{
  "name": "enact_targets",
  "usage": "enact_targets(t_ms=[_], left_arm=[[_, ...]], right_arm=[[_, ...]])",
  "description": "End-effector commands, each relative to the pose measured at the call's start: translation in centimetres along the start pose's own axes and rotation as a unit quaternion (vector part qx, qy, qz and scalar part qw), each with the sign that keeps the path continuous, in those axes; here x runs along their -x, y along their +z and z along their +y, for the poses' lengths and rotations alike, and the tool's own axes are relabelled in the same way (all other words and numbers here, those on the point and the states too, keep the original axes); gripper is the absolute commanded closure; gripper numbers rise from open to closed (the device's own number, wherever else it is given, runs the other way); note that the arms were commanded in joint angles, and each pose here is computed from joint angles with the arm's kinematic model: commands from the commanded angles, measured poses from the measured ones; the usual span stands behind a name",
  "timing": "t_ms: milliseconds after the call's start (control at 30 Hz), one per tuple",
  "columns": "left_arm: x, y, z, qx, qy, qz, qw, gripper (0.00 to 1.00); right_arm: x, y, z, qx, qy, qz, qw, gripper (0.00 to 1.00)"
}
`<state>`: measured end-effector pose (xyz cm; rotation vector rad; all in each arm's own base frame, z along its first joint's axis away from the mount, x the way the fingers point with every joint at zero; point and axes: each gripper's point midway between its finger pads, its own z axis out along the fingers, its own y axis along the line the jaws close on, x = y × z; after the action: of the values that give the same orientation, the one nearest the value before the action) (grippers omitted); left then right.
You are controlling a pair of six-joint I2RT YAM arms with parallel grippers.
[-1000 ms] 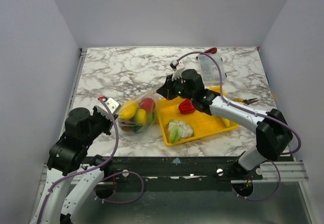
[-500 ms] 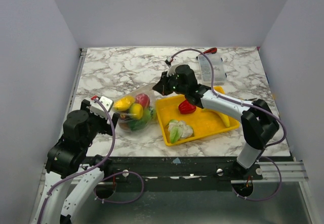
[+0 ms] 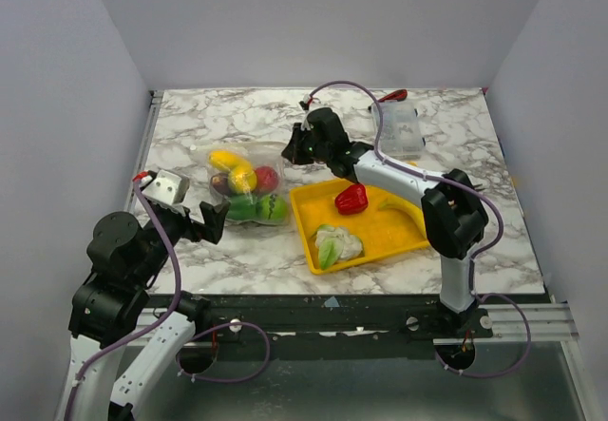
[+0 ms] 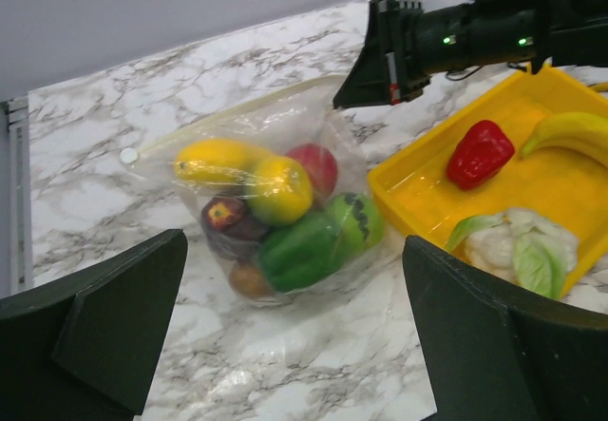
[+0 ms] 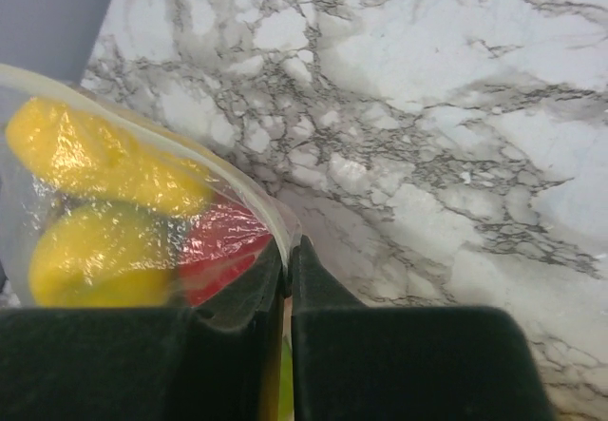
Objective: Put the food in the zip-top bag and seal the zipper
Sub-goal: Place the zipper food storage bag at the center of the board, then reset both arms
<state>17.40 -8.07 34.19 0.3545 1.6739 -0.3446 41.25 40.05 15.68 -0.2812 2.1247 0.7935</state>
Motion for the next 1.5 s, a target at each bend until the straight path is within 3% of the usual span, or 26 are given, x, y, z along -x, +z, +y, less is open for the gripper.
enact_targets(t_ms=[0,67,333,700,800,867,1100,1467], left_arm=[[2.2,-0.6,-1.7,-0.039,-0.029,-0.035,0.998,0.02],[2.6,-0.8,-1.7,-0.040,-0.029,-0.043,0.998,0.01],[3.7,-1.8,-1.3,-0.028,-0.023,-0.068,0.997,0.01],[6.9,-4.0,0.6,0.028,0.003,-0.144,0.989,0.02],[8.2,-4.8,0.9,0.038,0.010,-0.175,0.984,0.02],[8.9,-5.4,1.5,0.057,0.011,-0.196,0.979,0.02],[10.8,-7.2,2.4,0.083,0.015,-0.254,0.964,0.02],[11.7,-8.8,2.8,0.099,0.019,-0.287,0.952,0.01]], right_arm=[[-0.3,0.4,-1.7,-0.045,-0.018,0.027,0.998,0.68],[0.0,-0.1,-1.6,-0.043,-0.027,0.024,0.998,0.56],[4.3,-5.3,-0.2,-0.045,-0.063,-0.025,0.997,0.47],[9.0,-20.5,0.2,-0.071,-0.130,-0.133,0.980,0.24],[10.0,-25.4,0.0,-0.077,-0.130,-0.189,0.970,0.14],[10.4,-28.3,-0.1,-0.077,-0.131,-0.220,0.964,0.01],[10.6,-36.3,-0.7,-0.080,-0.113,-0.300,0.944,0.00],[10.7,-42.5,-2.6,-0.120,-0.073,-0.357,0.924,0.00]])
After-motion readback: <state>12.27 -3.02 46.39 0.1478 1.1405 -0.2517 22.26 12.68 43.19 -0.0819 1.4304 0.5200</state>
